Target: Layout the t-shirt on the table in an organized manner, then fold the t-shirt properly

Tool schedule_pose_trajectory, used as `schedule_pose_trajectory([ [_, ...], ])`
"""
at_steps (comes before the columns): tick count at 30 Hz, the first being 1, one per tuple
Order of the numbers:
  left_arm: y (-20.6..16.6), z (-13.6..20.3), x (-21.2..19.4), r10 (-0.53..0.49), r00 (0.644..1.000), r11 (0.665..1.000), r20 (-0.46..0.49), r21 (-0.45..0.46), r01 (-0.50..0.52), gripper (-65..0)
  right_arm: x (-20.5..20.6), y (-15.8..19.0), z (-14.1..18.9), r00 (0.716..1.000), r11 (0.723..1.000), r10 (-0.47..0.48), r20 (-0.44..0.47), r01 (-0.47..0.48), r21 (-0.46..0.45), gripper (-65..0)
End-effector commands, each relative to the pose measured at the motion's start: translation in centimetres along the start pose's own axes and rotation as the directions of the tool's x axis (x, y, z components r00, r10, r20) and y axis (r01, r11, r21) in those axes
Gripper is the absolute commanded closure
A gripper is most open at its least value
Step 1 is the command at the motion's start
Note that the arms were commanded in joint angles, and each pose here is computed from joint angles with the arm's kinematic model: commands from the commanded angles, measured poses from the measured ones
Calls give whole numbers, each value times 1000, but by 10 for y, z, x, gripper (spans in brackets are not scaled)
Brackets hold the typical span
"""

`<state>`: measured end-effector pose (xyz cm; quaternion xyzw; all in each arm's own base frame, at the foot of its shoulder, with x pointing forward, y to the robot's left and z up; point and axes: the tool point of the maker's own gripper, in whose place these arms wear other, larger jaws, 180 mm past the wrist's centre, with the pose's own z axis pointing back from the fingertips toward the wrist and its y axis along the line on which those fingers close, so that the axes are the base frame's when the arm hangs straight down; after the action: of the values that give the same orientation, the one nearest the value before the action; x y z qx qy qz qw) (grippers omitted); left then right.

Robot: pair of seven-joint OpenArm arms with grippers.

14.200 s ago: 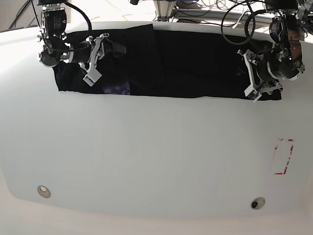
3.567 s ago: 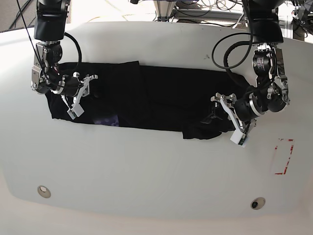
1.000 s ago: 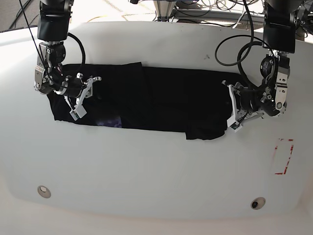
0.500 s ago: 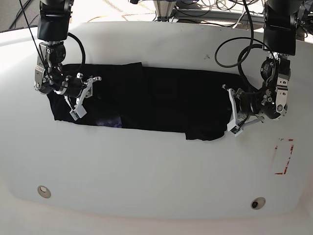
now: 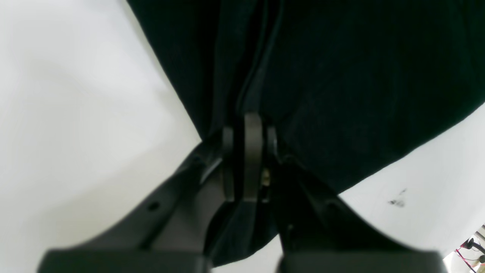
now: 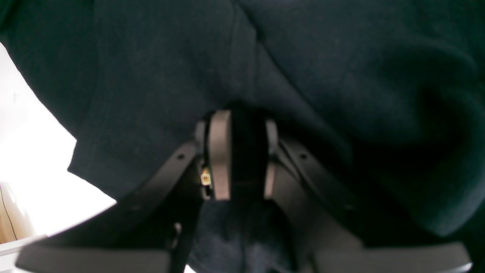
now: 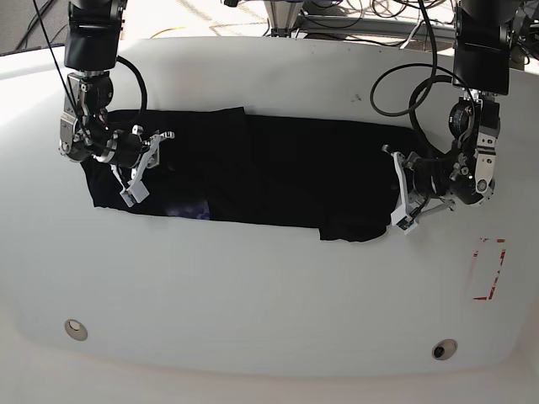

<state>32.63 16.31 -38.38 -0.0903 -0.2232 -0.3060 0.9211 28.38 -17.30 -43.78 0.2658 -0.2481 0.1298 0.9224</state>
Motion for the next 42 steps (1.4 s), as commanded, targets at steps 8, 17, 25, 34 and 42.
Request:
schedule_pose_trajectory([
  [8, 3, 21, 29, -49, 995, 998, 91, 44, 45, -10, -39, -10, -1, 985, 998, -5, -175, -6, -60, -130],
  [17, -10, 20, 45, 65, 990, 997, 125, 43, -71, -10, -39, -10, -1, 985, 998, -5, -175, -6, -60, -130],
  [25, -39, 9, 63, 96, 983, 995, 160, -30, -92, -10, -39, -10, -1, 985, 998, -5, -175, -6, -60, -130],
  [34, -82, -2, 90, 131, 971, 985, 199, -135, -106, -11, -39, -11, 0, 984, 998, -4, -176, -7, -63, -130],
  [42, -129, -12, 107, 89, 974, 975, 208, -220, -42, -13, -38, -12, 1, 984, 998, -2, -176, -9, -65, -130],
])
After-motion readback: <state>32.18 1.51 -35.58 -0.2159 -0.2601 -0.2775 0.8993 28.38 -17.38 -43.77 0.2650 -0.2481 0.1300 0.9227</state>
